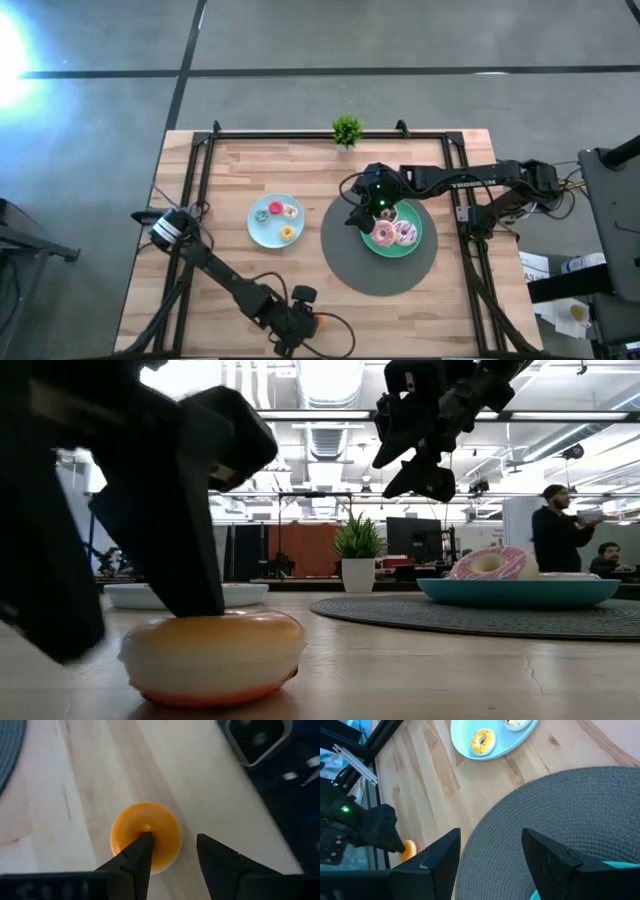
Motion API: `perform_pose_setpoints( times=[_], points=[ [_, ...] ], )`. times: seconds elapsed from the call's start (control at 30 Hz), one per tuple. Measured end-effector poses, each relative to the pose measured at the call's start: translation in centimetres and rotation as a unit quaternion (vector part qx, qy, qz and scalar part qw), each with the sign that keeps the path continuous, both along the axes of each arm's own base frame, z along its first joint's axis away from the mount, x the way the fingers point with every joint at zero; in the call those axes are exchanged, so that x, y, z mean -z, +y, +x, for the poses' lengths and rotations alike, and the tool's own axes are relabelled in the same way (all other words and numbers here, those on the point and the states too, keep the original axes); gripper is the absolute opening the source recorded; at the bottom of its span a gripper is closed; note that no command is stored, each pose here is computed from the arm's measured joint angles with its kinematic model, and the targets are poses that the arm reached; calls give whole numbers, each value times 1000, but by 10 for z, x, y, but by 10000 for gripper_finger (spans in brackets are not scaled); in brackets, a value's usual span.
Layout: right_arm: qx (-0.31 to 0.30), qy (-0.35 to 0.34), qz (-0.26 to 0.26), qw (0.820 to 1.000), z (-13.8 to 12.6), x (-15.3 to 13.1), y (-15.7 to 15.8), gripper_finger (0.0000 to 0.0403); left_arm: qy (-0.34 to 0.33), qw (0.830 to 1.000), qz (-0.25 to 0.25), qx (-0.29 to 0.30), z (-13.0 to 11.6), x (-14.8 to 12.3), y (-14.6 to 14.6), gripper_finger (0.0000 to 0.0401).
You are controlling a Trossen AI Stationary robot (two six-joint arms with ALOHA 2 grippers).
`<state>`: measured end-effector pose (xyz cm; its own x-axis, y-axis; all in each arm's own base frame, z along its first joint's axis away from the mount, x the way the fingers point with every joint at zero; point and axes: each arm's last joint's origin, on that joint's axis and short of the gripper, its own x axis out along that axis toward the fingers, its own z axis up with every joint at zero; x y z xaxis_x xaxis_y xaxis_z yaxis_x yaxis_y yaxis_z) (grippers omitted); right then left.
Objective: Pick & Place donuts
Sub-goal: Put the small orange donut on the blue plate
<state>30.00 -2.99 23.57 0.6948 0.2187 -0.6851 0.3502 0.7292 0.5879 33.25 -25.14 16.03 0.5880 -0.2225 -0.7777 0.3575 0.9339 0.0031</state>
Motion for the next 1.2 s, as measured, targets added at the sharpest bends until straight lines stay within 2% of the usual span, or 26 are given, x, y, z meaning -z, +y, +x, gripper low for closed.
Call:
perform_pose_setpoints(
  times=[0.2, 0.33, 0.43, 0.6, 0.73, 0.8, 0.9, 0.97, 1.07, 1.2],
  points=[
    [2, 2, 3, 1000, 0, 0, 0, 203, -2, 1000, 21, -8, 4, 10, -1, 133],
    [5, 3, 5, 1000, 0, 0, 0, 203, -4, 998, 44, -46, 3, 13, 2, 120],
    [7, 6, 7, 1000, -1, 1, 0, 203, -1, 996, 53, -70, 3, 14, 5, 89],
    [8, 7, 5, 1000, -1, 1, 0, 203, 22, 992, 40, -116, -1, 9, 10, 14],
    [-12, -9, -15, 1000, 1, -1, 1, 203, 49, 984, 17, -173, -10, -7, 18, 3],
    [-41, -32, -39, 998, 4, -3, 6, 203, 52, 979, -3, -195, -16, -20, 22, 1],
    [-104, -84, -86, 987, 9, -9, 20, 203, 41, 973, -66, -216, -23, -46, 30, 1],
    [-159, -127, -135, 970, 12, -13, 31, 203, 33, 968, -118, -221, -28, -65, 40, 1],
    [-224, -188, -209, 933, 16, -18, 45, 203, 8, 951, -194, -243, -39, -85, 60, 0],
    [-239, -240, -262, 904, 20, -26, 57, 203, -48, 915, -284, -282, -60, -102, 96, 0]
  ],
)
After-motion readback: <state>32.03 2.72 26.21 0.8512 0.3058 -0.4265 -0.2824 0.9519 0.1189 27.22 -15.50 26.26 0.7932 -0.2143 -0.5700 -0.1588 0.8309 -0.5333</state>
